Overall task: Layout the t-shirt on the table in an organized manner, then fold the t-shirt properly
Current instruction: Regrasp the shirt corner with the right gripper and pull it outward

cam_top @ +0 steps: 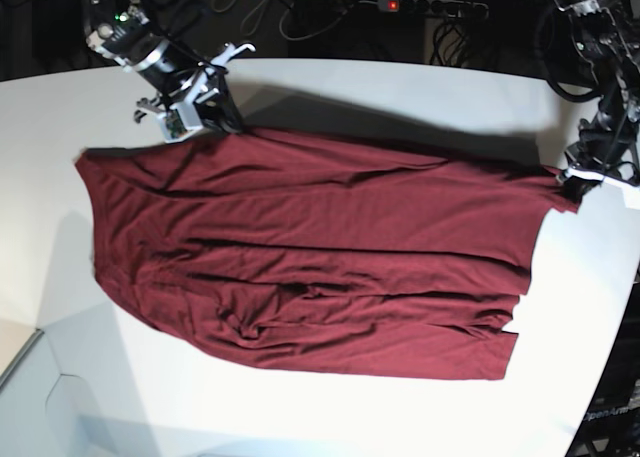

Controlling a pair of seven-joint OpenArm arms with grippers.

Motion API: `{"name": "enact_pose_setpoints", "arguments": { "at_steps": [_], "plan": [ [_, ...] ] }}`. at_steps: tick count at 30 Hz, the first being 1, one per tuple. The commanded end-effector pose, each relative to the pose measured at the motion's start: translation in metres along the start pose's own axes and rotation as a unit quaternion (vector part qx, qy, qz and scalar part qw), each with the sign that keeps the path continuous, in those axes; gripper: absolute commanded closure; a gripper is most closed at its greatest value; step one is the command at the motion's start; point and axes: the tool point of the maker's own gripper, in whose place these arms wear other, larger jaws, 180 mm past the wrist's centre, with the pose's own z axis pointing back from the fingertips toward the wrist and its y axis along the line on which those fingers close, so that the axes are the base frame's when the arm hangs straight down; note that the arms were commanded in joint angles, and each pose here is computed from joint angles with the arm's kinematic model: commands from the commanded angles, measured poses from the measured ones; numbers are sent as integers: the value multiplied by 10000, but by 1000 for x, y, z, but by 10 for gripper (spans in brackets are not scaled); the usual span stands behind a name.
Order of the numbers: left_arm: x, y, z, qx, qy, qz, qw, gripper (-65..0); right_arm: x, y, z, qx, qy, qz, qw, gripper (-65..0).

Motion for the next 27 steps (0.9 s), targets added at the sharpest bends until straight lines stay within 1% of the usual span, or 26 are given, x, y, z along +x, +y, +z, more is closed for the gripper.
{"name": "enact_pose_setpoints", "arguments": {
  "at_steps": [1, 5, 10, 18, 24, 27],
  "plan": [
    [15, -2, 3, -30, -202, -89, 9998, -1, 12, 2, 4, 63, -269, 25, 9996, 0],
    [15, -4, 2, -76, -191, -70, 9998, -1, 15, 1, 6, 68, -379, 65, 9992, 0],
    [11, -3, 2, -55, -2, -78, 10000, -1, 20, -1, 5, 62, -446, 100, 9989, 0],
    [29, -14, -3, -161, -210, -59, 9996, -1, 45, -10, -5, 16, -714, 286, 9970, 0],
    [50, -29, -9, -317, -445, -9, 9985, -1, 65, -18, -12, -24, -933, 424, 9947, 0],
    [52, -29, -19, -353, -412, 156, 9984, -1, 71, -24, -19, -58, -889, 479, 9949, 0]
  ]
}}
